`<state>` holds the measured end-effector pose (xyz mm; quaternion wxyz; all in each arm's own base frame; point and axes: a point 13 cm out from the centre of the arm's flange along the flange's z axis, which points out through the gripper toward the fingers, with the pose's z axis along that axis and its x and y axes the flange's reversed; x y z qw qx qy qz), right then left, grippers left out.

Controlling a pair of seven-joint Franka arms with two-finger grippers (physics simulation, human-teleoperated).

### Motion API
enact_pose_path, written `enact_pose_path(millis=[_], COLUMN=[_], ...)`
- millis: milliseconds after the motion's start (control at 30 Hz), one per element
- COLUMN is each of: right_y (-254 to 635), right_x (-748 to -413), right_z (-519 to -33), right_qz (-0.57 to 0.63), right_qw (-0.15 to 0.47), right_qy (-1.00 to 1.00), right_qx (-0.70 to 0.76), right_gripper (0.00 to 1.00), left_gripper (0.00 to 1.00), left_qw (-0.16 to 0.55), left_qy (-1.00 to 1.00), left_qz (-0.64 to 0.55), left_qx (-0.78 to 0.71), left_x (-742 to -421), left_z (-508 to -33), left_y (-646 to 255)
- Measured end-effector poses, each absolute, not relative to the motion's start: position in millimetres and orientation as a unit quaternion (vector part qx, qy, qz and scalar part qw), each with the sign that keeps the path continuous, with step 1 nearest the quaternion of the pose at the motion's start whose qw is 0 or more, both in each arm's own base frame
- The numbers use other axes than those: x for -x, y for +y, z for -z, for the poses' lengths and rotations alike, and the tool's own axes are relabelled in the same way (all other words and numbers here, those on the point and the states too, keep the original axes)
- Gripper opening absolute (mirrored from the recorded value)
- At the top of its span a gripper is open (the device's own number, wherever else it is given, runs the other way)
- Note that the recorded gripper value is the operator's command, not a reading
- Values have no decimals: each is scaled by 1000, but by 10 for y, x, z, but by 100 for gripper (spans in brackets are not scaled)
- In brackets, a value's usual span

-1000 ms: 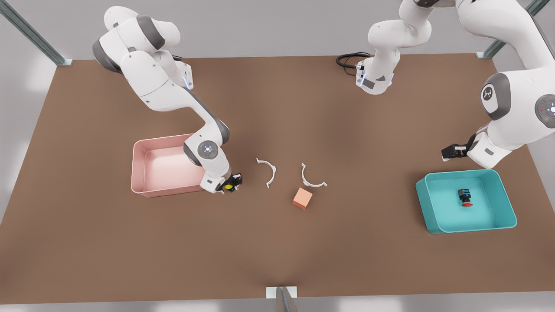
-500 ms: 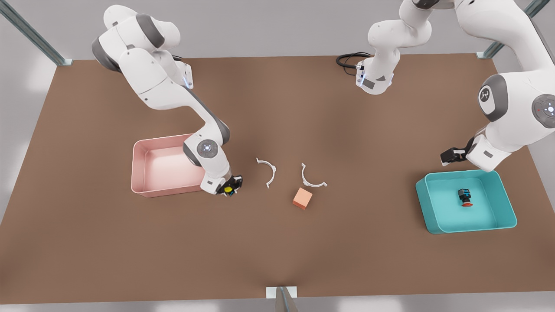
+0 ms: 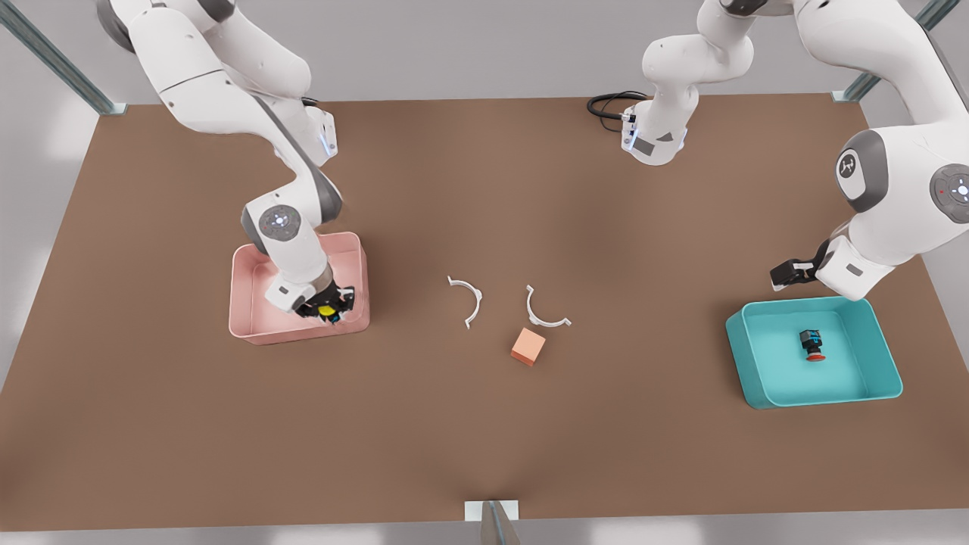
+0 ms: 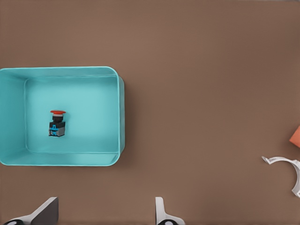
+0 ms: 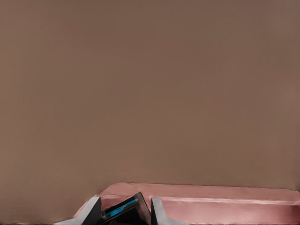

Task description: Place the red button in the blue storage box with the left arm, and place the yellow button in the pink storage box with the right arm

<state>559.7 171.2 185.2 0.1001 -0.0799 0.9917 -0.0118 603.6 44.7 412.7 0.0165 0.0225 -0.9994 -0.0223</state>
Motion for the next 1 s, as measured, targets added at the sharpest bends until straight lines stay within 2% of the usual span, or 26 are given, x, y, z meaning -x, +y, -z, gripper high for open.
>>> enact_pose_path(millis=[67,100,133,167,267,300,333,433,467,500,600,700,867,900,1000], right_y=[1470,1384,1335,1312,1294,1302,1323,1247,1212,1144,584,208,408,491,587], right_x=[-5387,-5302,-5250,-5215,-5202,-5323,-5628,-6625,-6795,-6836,-6679,-6397,-6174,-6066,-6050], right_z=[-1853,-1803,-1771,-1753,-1768,-1868,-2138,-3622,-4168,-4470,-4819,-4869,-4810,-4874,-4778], right_qz=[18,22,26,29,36,32,22,4,-4,-7,48,37,18,13,14], right_qw=[90,83,77,73,68,77,98,183,205,208,175,124,73,67,50], right_qy=[993,994,994,994,994,994,993,983,979,978,981,986,994,995,998], right_qx=[72,70,70,71,75,72,63,24,10,-2,-70,-109,-78,-67,-46], right_gripper=[45,56,75,100,100,100,100,100,100,100,100,100,100,100,100], left_gripper=[100,100,100,100,100,100,100,100,100,100,100,100,100,100,100], left_qw=[16,16,16,16,14,13,11,10,10,10,2,0,0,-12,2], left_qy=[-999,-999,-999,-999,-999,-999,-1000,-1000,-1000,-1000,-1000,-1000,-1000,-1000,-1000], left_qz=[22,22,22,23,22,22,22,22,23,23,22,22,22,20,21], left_qx=[-23,-23,-23,-23,-22,-20,-19,-14,-13,-12,-7,-6,-7,-5,-4], left_x=[-6037,-6038,-6039,-6039,-6050,-6059,-6069,-6081,-6088,-6101,-6197,-6216,-6216,-6118,-6192], left_z=[-4129,-4129,-4130,-4130,-4142,-4149,-4165,-4170,-4161,-4151,-4183,-4196,-4196,-4425,-4219], left_y=[445,443,441,440,426,422,421,424,424,423,376,357,362,316,323])
